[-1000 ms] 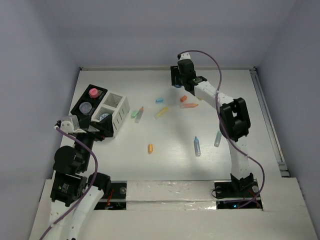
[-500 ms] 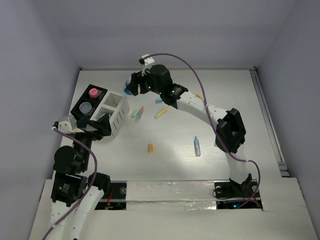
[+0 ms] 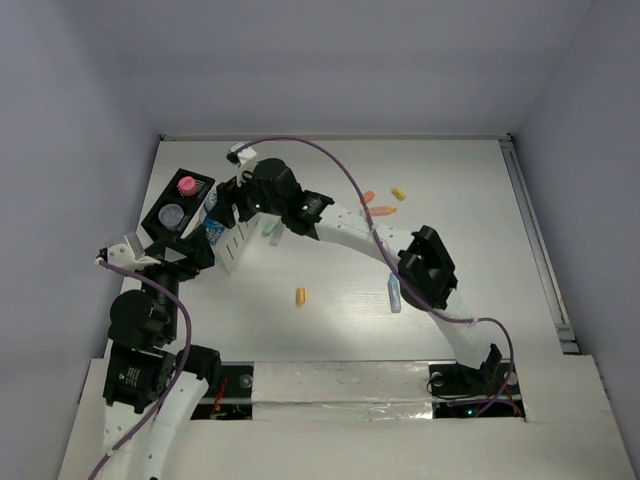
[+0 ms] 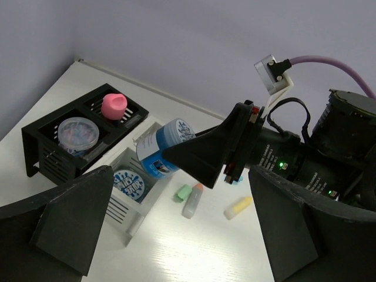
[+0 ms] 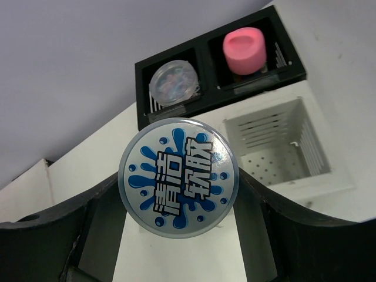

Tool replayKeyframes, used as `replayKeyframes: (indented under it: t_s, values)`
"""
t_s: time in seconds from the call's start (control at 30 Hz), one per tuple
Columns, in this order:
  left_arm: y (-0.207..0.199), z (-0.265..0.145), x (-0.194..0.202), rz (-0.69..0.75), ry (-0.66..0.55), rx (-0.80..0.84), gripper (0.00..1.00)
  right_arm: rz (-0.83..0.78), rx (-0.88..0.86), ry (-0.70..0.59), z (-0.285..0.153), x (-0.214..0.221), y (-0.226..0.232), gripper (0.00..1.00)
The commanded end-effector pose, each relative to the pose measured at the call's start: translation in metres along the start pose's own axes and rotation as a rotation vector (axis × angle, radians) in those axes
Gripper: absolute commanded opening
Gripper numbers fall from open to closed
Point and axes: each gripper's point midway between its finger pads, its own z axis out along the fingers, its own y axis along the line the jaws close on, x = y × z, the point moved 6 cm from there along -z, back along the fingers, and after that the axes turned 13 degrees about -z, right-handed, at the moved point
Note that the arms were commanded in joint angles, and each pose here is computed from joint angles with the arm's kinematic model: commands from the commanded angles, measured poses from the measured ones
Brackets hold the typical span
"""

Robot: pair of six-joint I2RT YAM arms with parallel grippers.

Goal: Sort the stationery into containers
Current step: Place the stationery in the storage box.

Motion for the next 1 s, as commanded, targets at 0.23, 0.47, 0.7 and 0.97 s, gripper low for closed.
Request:
replayKeyframes:
  t_s: [0.23, 0.47, 0.7, 0.97]
  values:
    - [-0.002, -0.001, -0.015, -0.034, -0.061, -0.031, 0.99, -0.156, -0.001, -0.139, 0.019, -0.042, 0.029, 0.52]
    - [-0.003, -0.001, -0.015, -0.035, -0.060, -0.024, 0.99, -0.210, 0.062, -0.086, 0.024, -0.025, 0.022, 0.54]
    - [-0.003, -0.001, -0.015, -0.036, -0.060, -0.022, 0.99, -0.243, 0.065, -0.086, 0.027, -0.024, 0.030, 0.65]
    - [-0.002, -0.002, -0.016, -0.041, -0.069, -0.031, 0.99, -0.205, 0.058, -0.158, 0.022, -0.045, 0.035, 0.89]
